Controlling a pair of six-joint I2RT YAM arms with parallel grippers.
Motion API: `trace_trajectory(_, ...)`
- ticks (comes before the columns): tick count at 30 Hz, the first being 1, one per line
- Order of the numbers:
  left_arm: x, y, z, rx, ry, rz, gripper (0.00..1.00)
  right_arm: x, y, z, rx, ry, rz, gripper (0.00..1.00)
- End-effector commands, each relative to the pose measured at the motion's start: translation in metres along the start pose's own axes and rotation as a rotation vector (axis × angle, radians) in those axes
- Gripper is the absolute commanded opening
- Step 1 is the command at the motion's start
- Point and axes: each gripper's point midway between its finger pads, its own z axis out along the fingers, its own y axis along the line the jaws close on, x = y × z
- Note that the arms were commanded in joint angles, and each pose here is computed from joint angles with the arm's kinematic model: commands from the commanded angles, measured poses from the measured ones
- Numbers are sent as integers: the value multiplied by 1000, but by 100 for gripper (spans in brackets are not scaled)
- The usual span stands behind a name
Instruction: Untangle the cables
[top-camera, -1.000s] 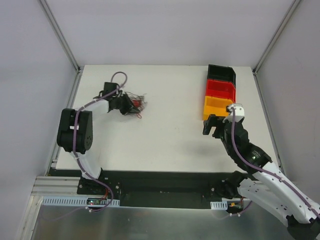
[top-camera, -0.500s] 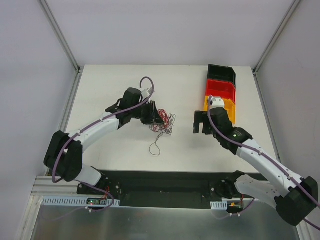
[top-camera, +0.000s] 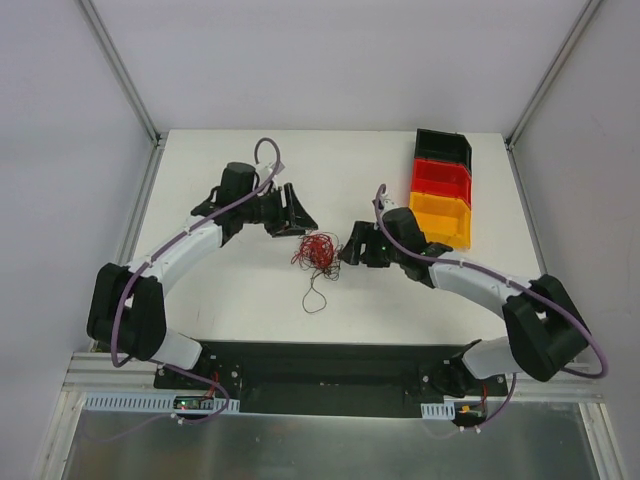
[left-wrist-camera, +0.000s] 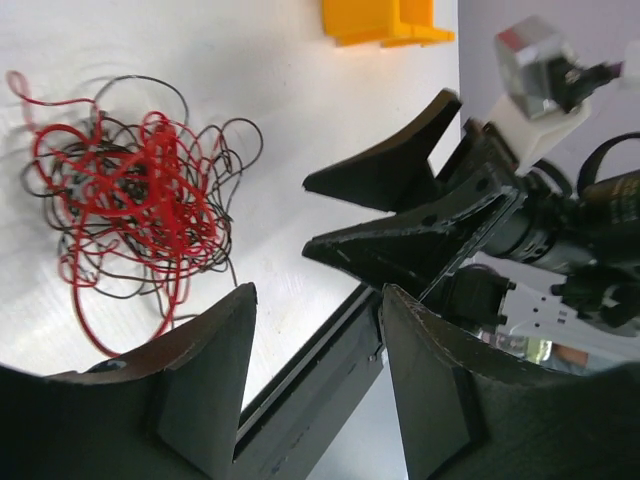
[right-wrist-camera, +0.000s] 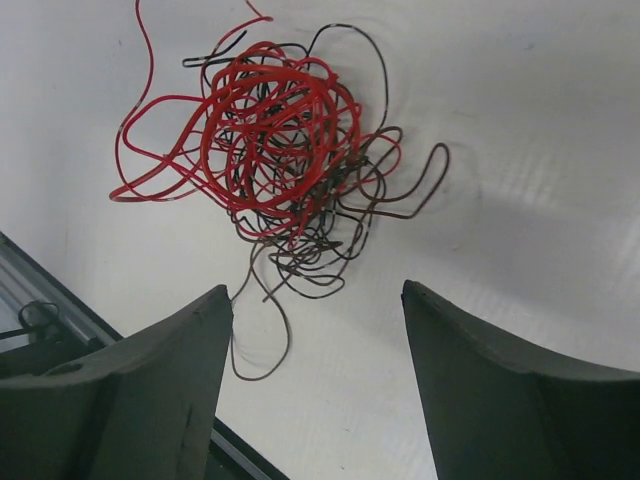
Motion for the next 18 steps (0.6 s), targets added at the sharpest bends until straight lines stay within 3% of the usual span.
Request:
trace_trajectory(1, -28, -5, -15, 71, -36, -44, 52, -21, 54, 18, -188, -56, 55, 71)
trace_trajectory(6, -50, 6, -27, 86, -68, -68, 52, -16, 69, 37, -175, -24, -35, 66)
trace_trajectory(11, -60, 19, -36, 81, -96, -117, 47, -19, 91, 39, -210, -37, -42, 41)
trace_trajectory(18, -87, 33, -63, 83, -218, -151, 46, -15, 109, 63, -99, -227, 217, 52)
